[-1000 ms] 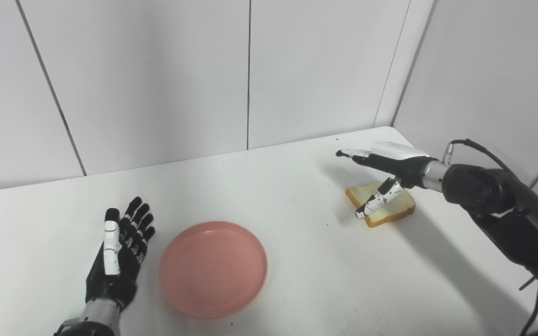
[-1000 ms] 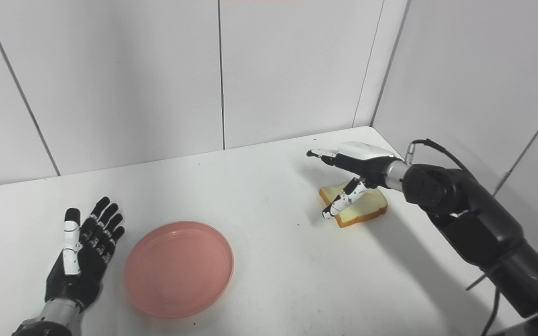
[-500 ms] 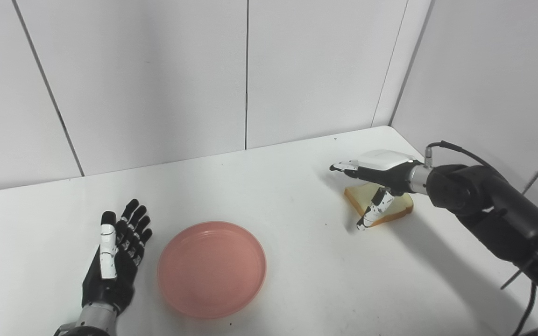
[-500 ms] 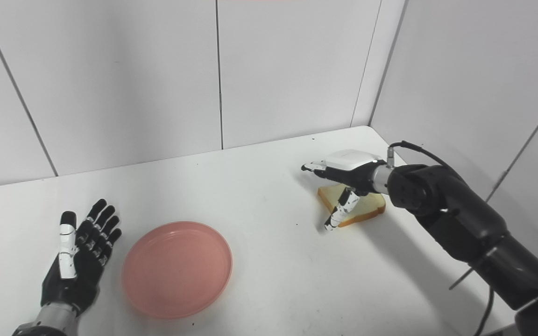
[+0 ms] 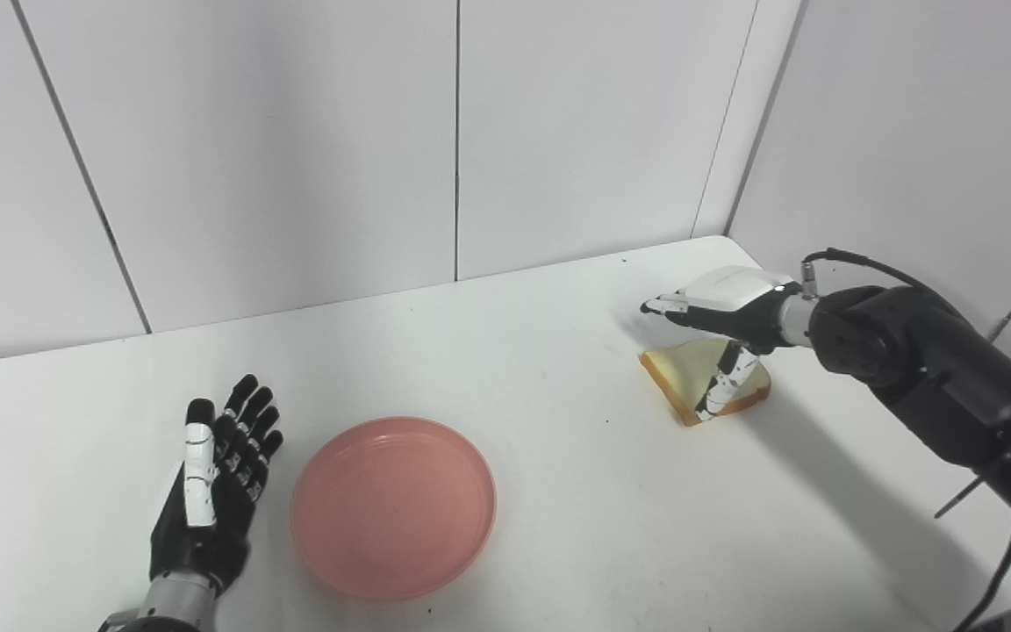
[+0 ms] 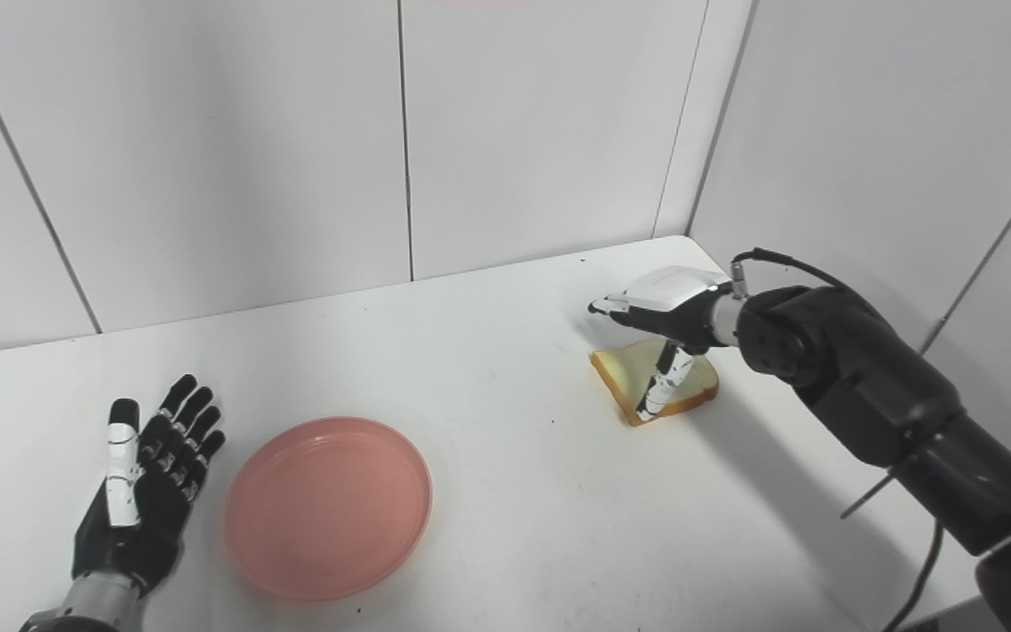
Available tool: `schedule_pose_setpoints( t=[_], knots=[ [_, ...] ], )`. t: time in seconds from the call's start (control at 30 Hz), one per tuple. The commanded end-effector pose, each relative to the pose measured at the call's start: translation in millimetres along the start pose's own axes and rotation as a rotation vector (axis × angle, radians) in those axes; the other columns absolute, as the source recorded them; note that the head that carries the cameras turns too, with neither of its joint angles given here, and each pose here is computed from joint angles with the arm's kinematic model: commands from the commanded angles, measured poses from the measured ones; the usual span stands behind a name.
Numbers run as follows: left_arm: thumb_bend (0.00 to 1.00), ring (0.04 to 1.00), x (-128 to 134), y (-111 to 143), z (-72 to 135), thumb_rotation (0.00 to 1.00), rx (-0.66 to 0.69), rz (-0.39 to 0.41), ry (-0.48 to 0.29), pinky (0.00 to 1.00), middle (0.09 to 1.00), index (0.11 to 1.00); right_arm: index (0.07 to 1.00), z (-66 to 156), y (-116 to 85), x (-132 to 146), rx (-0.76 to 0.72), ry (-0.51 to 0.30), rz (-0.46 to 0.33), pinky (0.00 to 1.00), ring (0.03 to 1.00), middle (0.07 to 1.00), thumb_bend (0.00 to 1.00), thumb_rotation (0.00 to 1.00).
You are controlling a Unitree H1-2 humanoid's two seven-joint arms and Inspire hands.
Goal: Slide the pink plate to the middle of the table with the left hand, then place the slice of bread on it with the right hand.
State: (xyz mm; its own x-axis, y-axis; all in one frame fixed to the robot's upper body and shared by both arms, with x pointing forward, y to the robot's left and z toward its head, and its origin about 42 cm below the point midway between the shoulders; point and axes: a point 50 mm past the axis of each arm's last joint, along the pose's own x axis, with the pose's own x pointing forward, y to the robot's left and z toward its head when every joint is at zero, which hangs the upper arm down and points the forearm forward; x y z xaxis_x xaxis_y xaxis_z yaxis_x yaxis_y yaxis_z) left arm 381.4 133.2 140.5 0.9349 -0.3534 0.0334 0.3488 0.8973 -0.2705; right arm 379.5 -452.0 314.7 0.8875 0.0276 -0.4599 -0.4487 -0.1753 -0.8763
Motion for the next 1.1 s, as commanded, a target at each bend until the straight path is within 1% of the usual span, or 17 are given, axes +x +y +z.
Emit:
schedule_pose_setpoints(
  t=[0.0, 0.17, 0.3, 0.4, 0.5, 0.6, 0.73, 0.83, 0.87, 0.93, 1.07],
  knots=[
    [0.74, 0.995, 5.6, -4.1, 16.7, 1.0, 0.008, -0.033, -0.059, 1.0, 0.978, 0.939, 1.0, -16.2, -31.4, -15.2, -0.051, 0.042, -0.058, 1.0, 1.0, 1.0, 1.0, 0.39],
    [0.74, 0.996, 5.7, -5.3, 17.7, 1.0, 0.008, -0.034, -0.059, 1.0, 0.979, 0.938, 1.0, -25.9, -31.3, -14.8, -0.079, 0.076, -0.032, 1.0, 1.0, 1.0, 1.0, 0.4],
    [0.74, 0.997, 5.5, -5.6, 17.7, 1.0, 0.012, -0.034, -0.057, 1.0, 0.981, 0.939, 1.0, -30.0, -28.3, -12.3, -0.096, 0.077, -0.022, 1.0, 1.0, 1.0, 1.0, 0.41],
    [0.74, 0.996, 5.8, -6.0, 17.8, 1.0, 0.011, -0.034, -0.057, 1.0, 0.98, 0.937, 1.0, -29.9, -24.5, -10.4, -0.099, 0.077, -0.024, 1.0, 1.0, 1.0, 1.0, 0.4],
    [0.74, 0.994, 5.9, -6.3, 18.2, 1.0, 0.015, -0.035, -0.058, 1.0, 0.979, 0.94, 1.0, -30.5, -18.8, -4.8, -0.105, 0.075, -0.019, 1.0, 1.0, 1.0, 1.0, 0.43],
    [0.74, 0.997, 4.9, -6.3, 18.8, 1.0, 0.012, -0.037, -0.057, 1.0, 0.98, 0.942, 1.0, -23.9, -15.2, -0.3, -0.124, 0.06, -0.014, 1.0, 1.0, 1.0, 1.0, 0.43],
    [0.74, 0.997, 5.1, -6.6, 18.6, 1.0, 0.017, -0.035, -0.056, 1.0, 0.98, 0.941, 1.0, -16.5, -11.8, 5.8, -0.13, 0.054, -0.018, 1.0, 1.0, 1.0, 1.0, 0.39],
    [0.74, 0.998, 4.3, -7.2, 19.5, 1.0, 0.017, -0.036, -0.057, 1.0, 0.981, 0.941, 1.0, -13.9, -11.0, 8.0, -0.13, 0.051, -0.023, 1.0, 1.0, 1.0, 1.0, 0.38],
    [0.74, 0.998, 4.0, -7.6, 19.9, 1.0, 0.016, -0.036, -0.058, 1.0, 0.982, 0.941, 1.0, -13.4, -10.8, 8.8, -0.124, 0.049, -0.026, 1.0, 1.0, 1.0, 1.0, 0.37],
    [0.74, 1.0, 3.9, -8.1, 19.9, 1.0, 0.015, -0.037, -0.058, 1.0, 0.985, 0.941, 1.0, -14.0, -9.9, 11.5, -0.131, 0.04, -0.024, 1.0, 0.999, 1.0, 1.0, 0.38],
    [0.74, 1.0, 3.5, -8.4, 19.9, 1.0, 0.014, -0.036, -0.057, 1.0, 0.986, 0.944, 1.0, -15.1, -7.9, 14.7, -0.12, 0.049, -0.021, 0.99, 0.996, 0.997, 1.0, 0.33]
  ],
)
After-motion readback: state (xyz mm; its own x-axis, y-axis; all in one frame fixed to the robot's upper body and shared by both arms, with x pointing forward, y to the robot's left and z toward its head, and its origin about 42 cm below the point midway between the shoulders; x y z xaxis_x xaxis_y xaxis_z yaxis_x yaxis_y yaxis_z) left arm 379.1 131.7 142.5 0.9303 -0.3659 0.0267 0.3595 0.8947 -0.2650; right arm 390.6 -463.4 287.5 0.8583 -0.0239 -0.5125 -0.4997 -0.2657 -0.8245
